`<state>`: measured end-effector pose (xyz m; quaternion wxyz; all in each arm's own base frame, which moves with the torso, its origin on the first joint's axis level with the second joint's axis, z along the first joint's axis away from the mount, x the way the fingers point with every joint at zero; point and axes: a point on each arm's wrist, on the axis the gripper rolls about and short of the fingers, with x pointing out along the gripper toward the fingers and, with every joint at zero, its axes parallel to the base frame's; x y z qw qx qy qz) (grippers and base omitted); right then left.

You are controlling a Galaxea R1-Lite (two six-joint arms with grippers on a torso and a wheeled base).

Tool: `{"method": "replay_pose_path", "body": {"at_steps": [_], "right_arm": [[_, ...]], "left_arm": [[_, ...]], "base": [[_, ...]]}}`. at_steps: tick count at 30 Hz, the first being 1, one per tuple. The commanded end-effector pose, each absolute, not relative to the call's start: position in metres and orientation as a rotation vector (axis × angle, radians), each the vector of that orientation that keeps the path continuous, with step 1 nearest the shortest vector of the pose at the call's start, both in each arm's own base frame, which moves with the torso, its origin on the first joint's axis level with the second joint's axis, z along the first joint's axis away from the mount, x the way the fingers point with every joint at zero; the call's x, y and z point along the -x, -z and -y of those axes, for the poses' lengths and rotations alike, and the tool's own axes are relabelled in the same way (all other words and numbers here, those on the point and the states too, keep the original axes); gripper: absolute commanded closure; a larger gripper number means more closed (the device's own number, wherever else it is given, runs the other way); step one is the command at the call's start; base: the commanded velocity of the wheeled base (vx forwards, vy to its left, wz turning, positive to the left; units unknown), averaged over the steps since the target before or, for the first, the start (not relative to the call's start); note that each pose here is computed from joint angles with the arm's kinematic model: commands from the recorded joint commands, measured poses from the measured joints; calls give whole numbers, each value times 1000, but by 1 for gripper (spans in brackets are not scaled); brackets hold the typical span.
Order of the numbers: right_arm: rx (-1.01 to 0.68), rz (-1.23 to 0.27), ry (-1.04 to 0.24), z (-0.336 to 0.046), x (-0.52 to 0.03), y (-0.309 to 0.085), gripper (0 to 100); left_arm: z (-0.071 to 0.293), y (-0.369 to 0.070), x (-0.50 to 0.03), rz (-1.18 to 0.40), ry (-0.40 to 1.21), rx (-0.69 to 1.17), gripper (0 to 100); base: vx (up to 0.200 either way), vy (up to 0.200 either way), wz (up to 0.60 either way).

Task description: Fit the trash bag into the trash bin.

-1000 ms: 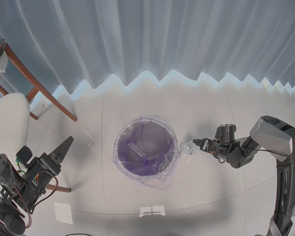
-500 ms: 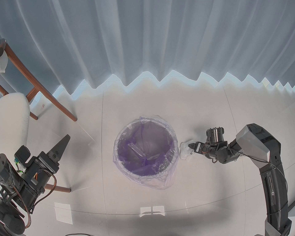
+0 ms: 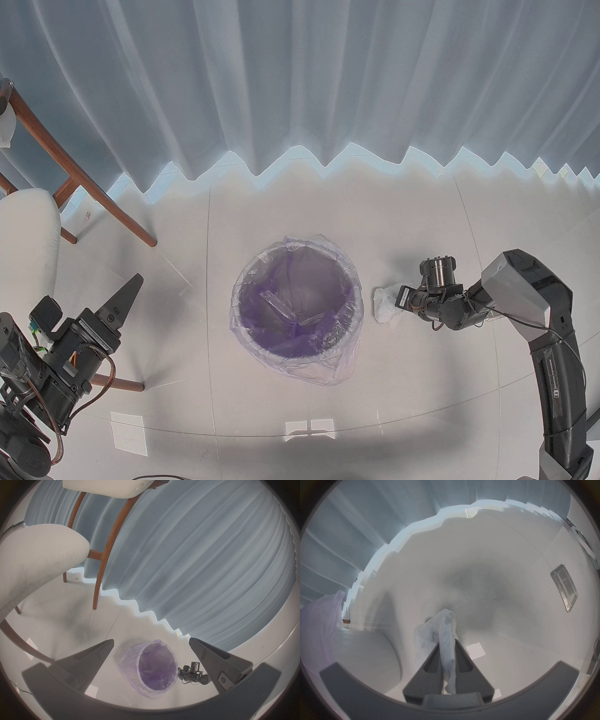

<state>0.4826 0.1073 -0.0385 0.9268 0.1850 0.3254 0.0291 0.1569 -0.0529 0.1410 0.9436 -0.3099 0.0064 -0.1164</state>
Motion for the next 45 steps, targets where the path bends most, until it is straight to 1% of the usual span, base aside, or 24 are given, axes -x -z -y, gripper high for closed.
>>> {"method": "replay_pose_path", "body": {"at_steps": [1, 6, 8, 10, 13, 16, 22, 26, 28, 29, 30, 31, 33, 34, 35, 37, 38, 41, 45], "right_arm": [[-429, -659, -46, -99, -442, -26, 100], [-414, -713, -26, -82, -366, -64, 100], [-415, -731, -22, -76, -327, -78, 100], [-414, -722, -21, -74, -293, -88, 100], [-476, -696, -51, -77, -244, -97, 100], [-558, -646, -77, -79, -218, -96, 100], [-676, -487, -109, -80, -210, -89, 100], [-796, -405, -127, -82, -212, -88, 100], [-867, -387, -178, -90, -206, -92, 100], [-867, -387, -178, -90, -206, -92, 100], [-940, -380, -268, -106, -199, -100, 100], [-950, -380, -304, -112, -196, -103, 100], [-950, -383, -319, -115, -195, -103, 100], [-945, -404, -389, -132, -192, -105, 100], [-943, -409, -429, -141, -192, -107, 100], [-943, -410, -434, -143, -192, -107, 100], [-947, -393, -494, -164, -202, -113, 100], [-940, -376, -536, -184, -217, -115, 100], [-856, -399, -543, -202, -239, -97, 100]], "left_arm": [[54, -137, -155, -39, 241, 625, 0], [56, -134, -156, -54, 249, 583, 0], [59, -132, -157, -70, 265, 570, 0], [64, -130, -157, -81, 287, 567, 0], [71, -129, -156, -101, 324, 564, 0], [73, -128, -155, -110, 339, 567, 0], [75, -126, -157, -124, 336, 567, 0], [75, -126, -157, -124, 335, 569, 0], [74, -126, -156, -120, 334, 570, 0], [74, -126, -156, -120, 334, 570, 0], [74, -126, -156, -120, 331, 574, 0], [74, -126, -156, -118, 328, 575, 0], [74, -126, -156, -118, 328, 575, 0], [74, -127, -156, -116, 327, 575, 0], [73, -127, -156, -115, 324, 577, 0], [73, -127, -156, -114, 325, 577, 0], [73, -127, -156, -107, 306, 578, 0], [73, -127, -156, -98, 278, 579, 0], [72, -129, -154, -81, 267, 584, 0]], "base": [[0, 0, 0], [0, 0, 0], [0, 0, 0], [0, 0, 0], [0, 0, 0], [0, 0, 0], [0, 0, 0], [0, 0, 0], [0, 0, 0], [0, 0, 0], [0, 0, 0], [0, 0, 0], [0, 0, 0], [0, 0, 0], [0, 0, 0], [0, 0, 0], [0, 0, 0], [0, 0, 0], [0, 0, 0]]}}
